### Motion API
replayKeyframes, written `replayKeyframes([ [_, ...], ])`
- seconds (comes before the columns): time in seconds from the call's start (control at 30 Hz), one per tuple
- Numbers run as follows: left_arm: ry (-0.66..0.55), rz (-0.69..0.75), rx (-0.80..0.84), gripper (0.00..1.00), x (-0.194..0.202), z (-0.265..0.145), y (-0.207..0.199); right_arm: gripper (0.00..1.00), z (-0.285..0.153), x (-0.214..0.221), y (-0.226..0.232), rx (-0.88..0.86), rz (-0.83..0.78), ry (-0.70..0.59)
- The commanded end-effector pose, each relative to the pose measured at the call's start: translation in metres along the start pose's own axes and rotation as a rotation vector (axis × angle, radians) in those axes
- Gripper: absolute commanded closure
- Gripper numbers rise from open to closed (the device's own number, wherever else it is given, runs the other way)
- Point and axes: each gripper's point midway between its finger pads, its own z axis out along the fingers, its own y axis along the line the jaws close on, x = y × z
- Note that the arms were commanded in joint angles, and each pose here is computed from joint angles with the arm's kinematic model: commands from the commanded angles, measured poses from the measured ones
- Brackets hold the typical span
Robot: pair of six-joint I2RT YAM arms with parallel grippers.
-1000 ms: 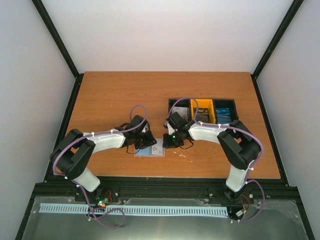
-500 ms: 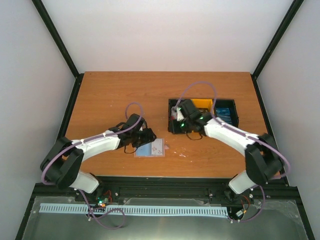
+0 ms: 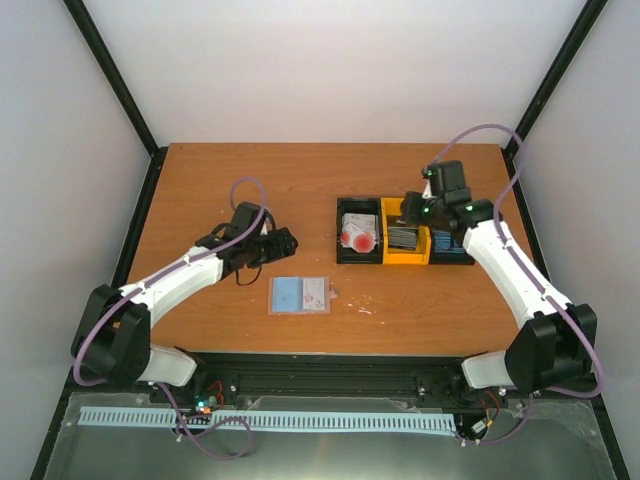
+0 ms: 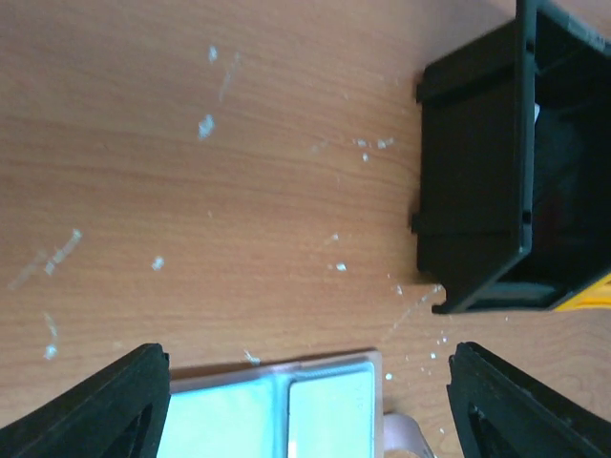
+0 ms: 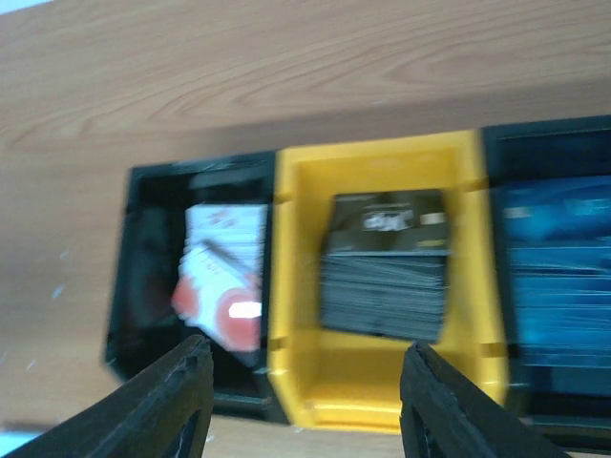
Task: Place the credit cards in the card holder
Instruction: Adjust the storage box at the center of the board.
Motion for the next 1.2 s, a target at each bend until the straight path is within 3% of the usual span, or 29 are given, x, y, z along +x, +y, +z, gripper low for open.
replayKeyframes([
  [0.0, -0.042, 0.091, 0.080, 0.19, -0.032, -0.015, -0.010, 0.46, -0.001, -0.016, -0.059, 0.171, 0.075, 0.019],
  [0.27, -0.069, 0.124, 0.120, 0.18, -0.043, -0.020, -0.006, 0.47, 0.021, -0.011, -0.135, 0.309, 0.362, 0.082],
  [0.47, -0.064, 0.159, 0.096, 0.17, -0.054, -0.011, -0.006, 0.58, 0.054, 0.018, -0.152, 0.342, 0.680, 0.124],
  [0.63, -0.054, 0.186, 0.035, 0.18, -0.070, 0.000, -0.005, 0.61, 0.079, 0.022, -0.170, 0.406, 0.778, 0.083],
  [0.77, -0.078, 0.228, 0.016, 0.17, -0.083, 0.001, -0.006, 0.64, 0.096, 0.002, -0.166, 0.362, 0.674, 0.084],
  [0.9, -0.068, 0.223, 0.007, 0.18, -0.089, 0.006, -0.004, 0.60, 0.094, -0.039, -0.138, 0.224, 0.382, 0.027],
  [1.03, -0.042, 0.259, 0.061, 0.19, -0.089, 0.012, -0.014, 0.55, 0.083, -0.051, -0.170, 0.406, 0.251, 0.014],
  [1.17, -0.013, 0.288, 0.156, 0.23, -0.085, 0.018, -0.030, 0.50, 0.094, -0.083, -0.174, 0.364, 0.163, 0.010],
])
